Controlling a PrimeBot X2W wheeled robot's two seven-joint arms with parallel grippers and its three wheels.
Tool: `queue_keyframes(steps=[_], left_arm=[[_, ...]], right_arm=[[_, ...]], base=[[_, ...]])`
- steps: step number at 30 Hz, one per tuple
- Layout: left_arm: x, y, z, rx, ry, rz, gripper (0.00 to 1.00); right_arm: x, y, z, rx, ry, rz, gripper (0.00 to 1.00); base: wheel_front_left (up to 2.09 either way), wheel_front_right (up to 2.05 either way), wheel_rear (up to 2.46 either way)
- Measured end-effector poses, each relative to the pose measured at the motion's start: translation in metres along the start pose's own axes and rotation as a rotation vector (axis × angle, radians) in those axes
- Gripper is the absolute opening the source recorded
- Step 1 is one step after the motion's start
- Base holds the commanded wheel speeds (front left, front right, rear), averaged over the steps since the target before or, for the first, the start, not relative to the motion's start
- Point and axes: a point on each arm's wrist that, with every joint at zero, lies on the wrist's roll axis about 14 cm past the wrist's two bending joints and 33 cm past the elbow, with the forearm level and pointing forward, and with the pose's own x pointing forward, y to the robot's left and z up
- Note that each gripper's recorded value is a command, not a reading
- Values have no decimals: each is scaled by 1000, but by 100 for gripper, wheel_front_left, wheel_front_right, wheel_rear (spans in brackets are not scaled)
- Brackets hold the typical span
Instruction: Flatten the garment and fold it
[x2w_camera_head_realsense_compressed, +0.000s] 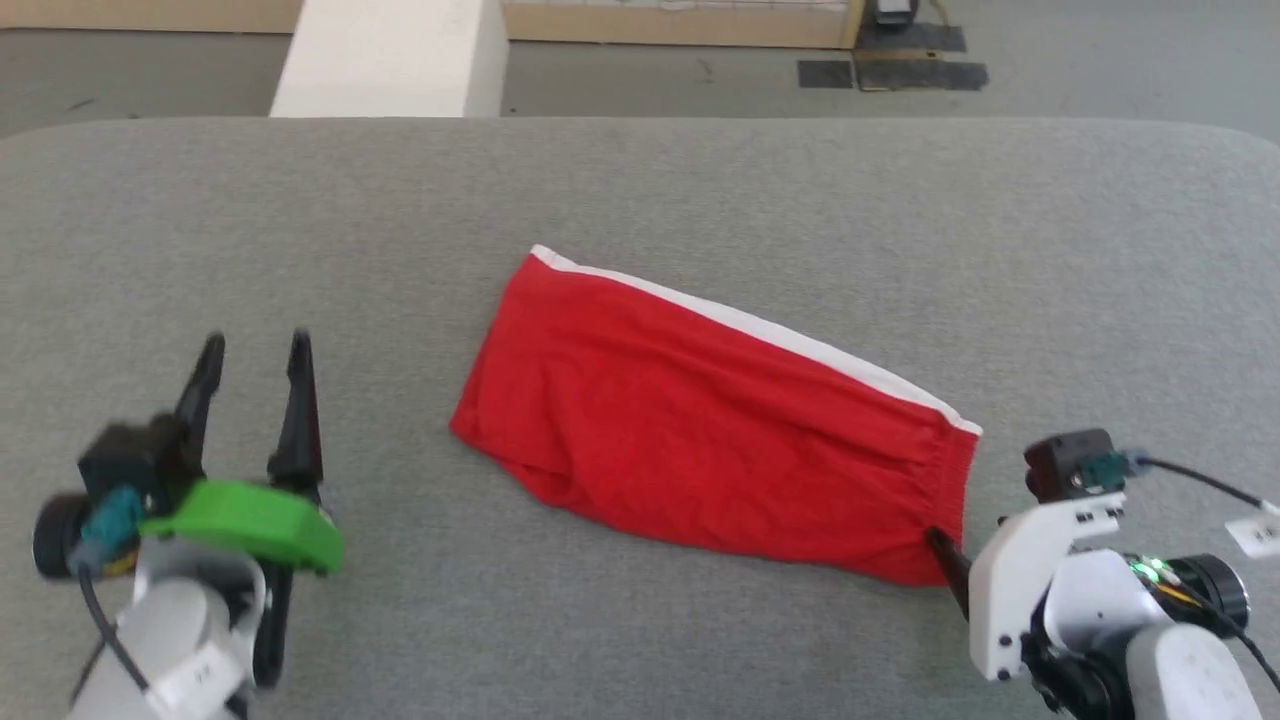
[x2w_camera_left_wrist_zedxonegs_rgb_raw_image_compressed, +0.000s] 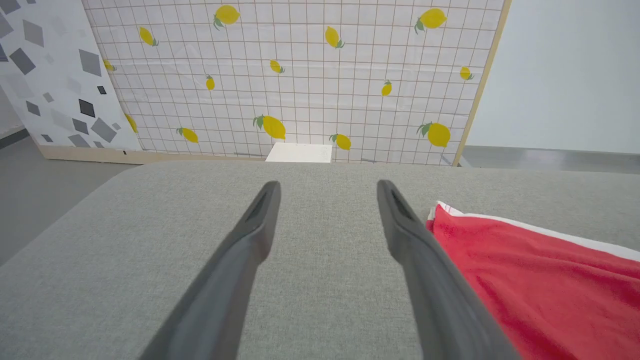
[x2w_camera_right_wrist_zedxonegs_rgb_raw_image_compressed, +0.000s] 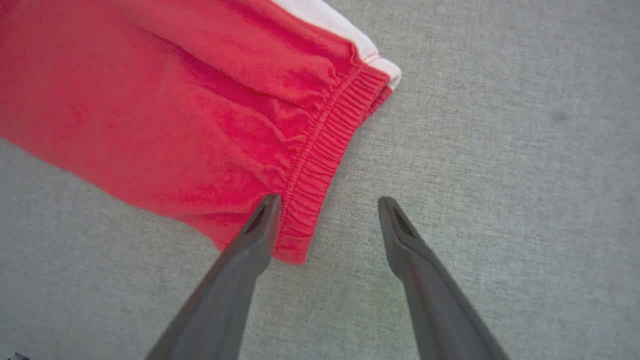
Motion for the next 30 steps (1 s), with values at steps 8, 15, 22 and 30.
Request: queue_keyframes(steps=[8, 15, 22, 30], left_arm=[[-35, 13, -14, -31, 43, 72, 100], [-48, 16, -18, -46, 57, 98, 100], [-52, 4, -23, -56, 88, 49, 100], [-30, -44, -42, -109, 297, -92, 100]], right_arm=[[31, 15, -7, -73, 108, 26, 100], [42, 23, -12, -109, 157, 44, 100], [39, 32, -8, -115, 141, 69, 0], [31, 24, -4, -73, 104, 56, 0]], base=[[0, 0, 0], [0, 0, 0], [0, 0, 0], [0, 0, 0]])
